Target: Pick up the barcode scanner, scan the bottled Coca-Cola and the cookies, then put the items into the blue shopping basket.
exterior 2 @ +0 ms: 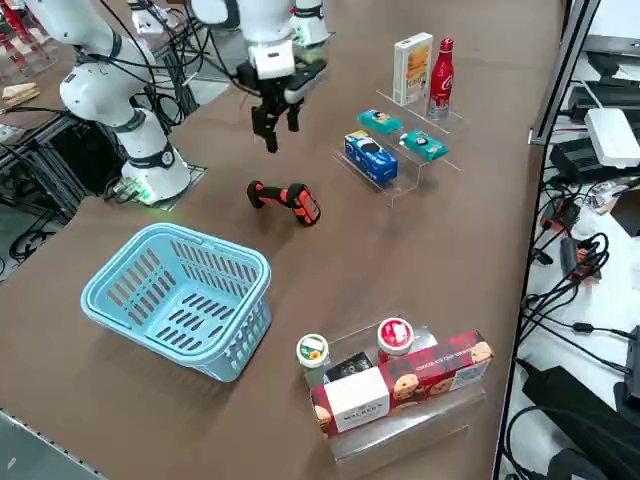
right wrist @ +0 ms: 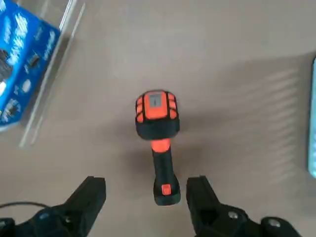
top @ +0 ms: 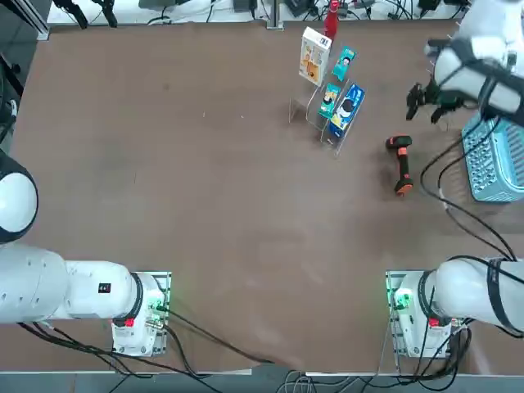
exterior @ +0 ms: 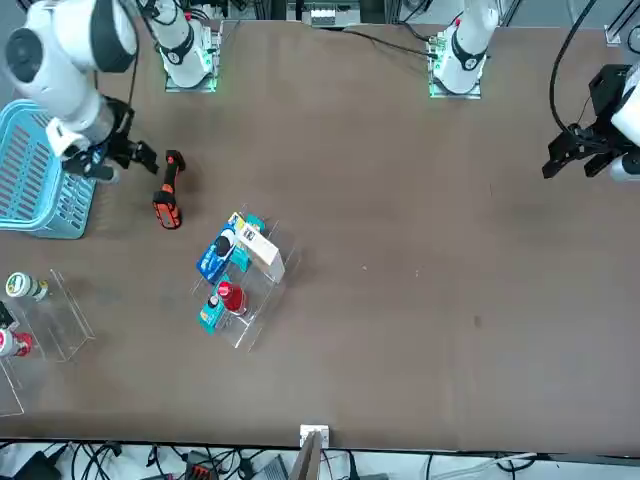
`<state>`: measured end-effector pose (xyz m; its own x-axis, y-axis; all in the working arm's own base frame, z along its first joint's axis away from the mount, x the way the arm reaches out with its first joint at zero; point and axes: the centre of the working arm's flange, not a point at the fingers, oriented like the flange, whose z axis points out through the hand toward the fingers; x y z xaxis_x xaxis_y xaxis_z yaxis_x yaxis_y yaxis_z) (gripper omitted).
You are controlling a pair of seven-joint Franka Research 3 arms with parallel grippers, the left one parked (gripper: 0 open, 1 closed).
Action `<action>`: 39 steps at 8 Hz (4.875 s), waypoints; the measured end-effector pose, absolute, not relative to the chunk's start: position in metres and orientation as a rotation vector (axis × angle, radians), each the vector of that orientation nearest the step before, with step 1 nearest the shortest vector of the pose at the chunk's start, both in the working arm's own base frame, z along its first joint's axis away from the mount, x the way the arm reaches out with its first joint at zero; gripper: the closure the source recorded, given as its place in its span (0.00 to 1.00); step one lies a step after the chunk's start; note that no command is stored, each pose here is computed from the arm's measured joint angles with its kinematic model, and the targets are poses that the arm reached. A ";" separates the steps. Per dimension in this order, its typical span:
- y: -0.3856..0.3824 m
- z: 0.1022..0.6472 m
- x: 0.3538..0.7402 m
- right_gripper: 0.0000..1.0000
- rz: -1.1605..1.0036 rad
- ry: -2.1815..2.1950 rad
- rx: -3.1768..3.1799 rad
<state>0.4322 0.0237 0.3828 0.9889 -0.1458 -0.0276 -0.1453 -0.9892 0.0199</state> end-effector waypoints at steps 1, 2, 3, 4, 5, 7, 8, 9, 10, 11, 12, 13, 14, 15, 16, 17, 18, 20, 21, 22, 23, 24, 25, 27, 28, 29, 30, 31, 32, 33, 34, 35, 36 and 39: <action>0.023 0.361 0.414 0.00 -0.012 -0.227 3.117; 0.022 0.341 0.401 0.00 0.009 -0.227 3.119; 0.021 0.324 0.390 0.00 0.027 -0.227 3.121; 0.020 0.309 0.379 0.00 0.050 -0.226 3.122; 0.020 0.297 0.371 0.00 0.067 -0.226 3.124; 0.020 0.278 0.372 0.00 0.082 -0.226 3.127; 0.018 0.265 0.374 0.00 0.092 -0.224 3.130; 0.013 0.249 0.376 0.00 0.095 -0.224 3.132; 0.004 0.236 0.377 0.00 0.095 -0.225 3.133; -0.001 0.226 0.378 0.04 0.095 -0.225 3.133; -0.003 0.222 0.379 0.07 0.090 -0.228 3.133; -0.003 0.221 0.379 0.17 0.093 -0.227 3.134; -0.002 0.223 0.381 0.42 0.101 -0.224 3.134; -0.002 0.224 0.382 0.56 0.107 -0.223 3.134; -0.002 0.224 0.382 0.56 0.107 -0.223 3.134; -0.002 0.224 0.382 0.56 0.111 -0.223 3.134; -0.002 0.227 0.386 0.56 0.129 -0.222 3.134; -0.001 0.248 0.402 0.56 0.181 -0.202 3.132; -0.001 0.269 0.412 0.56 0.168 -0.177 3.131; 0.000 0.295 0.426 0.56 0.175 -0.161 3.130; 0.003 0.323 0.440 0.56 0.210 -0.153 3.133; 0.013 0.352 0.454 0.56 0.219 -0.183 3.169; 0.031 0.387 0.469 0.56 0.190 -0.220 3.250; 0.065 0.459 0.491 0.56 0.171 -0.249 3.436; 0.070 0.478 0.496 0.56 0.203 -0.249 3.546; 0.072 0.481 0.499 0.56 0.246 -0.222 3.656; 0.071 0.473 0.501 0.56 0.270 -0.197 3.728; 0.070 0.457 0.505 0.56 0.281 -0.189 3.781; 0.070 0.439 0.510 0.56 0.282 -0.198 3.833; 0.070 0.422 0.515 0.56 0.281 -0.226 3.880; 0.066 0.407 0.519 0.56 0.286 -0.285 3.928; 0.062 0.391 0.523 0.56 0.306 -0.367 3.978; 0.059 0.375 0.525 0.56 0.329 -0.465 4.025; 0.062 0.335 0.527 0.56 0.393 -0.569 4.109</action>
<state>0.5268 0.0617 0.3354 0.9581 -0.2853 0.0246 -0.1241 -0.4908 -0.8624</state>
